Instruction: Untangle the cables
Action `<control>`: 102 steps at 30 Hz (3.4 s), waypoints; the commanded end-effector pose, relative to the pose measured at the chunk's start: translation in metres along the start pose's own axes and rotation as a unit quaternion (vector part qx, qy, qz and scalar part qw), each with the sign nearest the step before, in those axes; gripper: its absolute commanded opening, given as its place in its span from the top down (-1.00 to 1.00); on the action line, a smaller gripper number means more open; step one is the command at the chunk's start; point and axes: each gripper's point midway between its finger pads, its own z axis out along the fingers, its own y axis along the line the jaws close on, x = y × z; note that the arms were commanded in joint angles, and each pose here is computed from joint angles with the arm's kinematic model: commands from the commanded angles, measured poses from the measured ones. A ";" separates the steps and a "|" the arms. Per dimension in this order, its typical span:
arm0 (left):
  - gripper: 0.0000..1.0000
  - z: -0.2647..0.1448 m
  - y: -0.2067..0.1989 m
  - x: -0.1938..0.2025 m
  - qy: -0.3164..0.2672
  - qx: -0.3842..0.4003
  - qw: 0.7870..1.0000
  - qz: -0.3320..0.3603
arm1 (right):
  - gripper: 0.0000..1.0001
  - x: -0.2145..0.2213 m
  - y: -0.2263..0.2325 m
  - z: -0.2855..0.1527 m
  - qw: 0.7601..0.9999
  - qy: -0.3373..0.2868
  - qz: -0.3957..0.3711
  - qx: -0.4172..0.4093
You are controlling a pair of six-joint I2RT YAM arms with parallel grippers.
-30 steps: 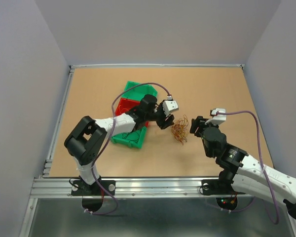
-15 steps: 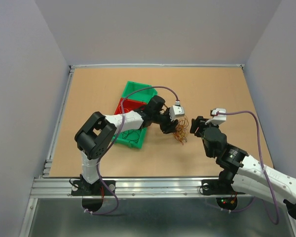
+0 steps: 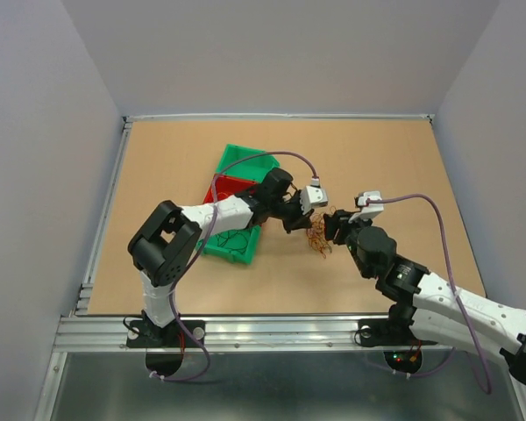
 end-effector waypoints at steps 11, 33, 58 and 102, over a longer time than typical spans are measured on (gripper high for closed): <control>1.00 -0.070 -0.004 -0.086 -0.109 -0.031 0.992 0.049 | -0.18 -0.017 0.034 0.026 0.990 -0.112 -0.007 -0.091; 1.00 -0.333 -0.037 -0.378 -0.402 -0.214 0.885 0.100 | 0.43 0.073 -0.035 0.150 0.994 0.010 0.103 0.029; 1.00 -0.460 0.047 -0.284 -0.491 -0.339 0.803 0.001 | -0.41 0.027 -0.053 0.100 0.993 -0.070 0.096 -0.019; 1.00 -0.382 0.083 -0.178 -0.457 -0.334 0.823 -0.057 | 0.99 -0.264 0.084 0.059 0.952 -0.227 -0.031 -0.204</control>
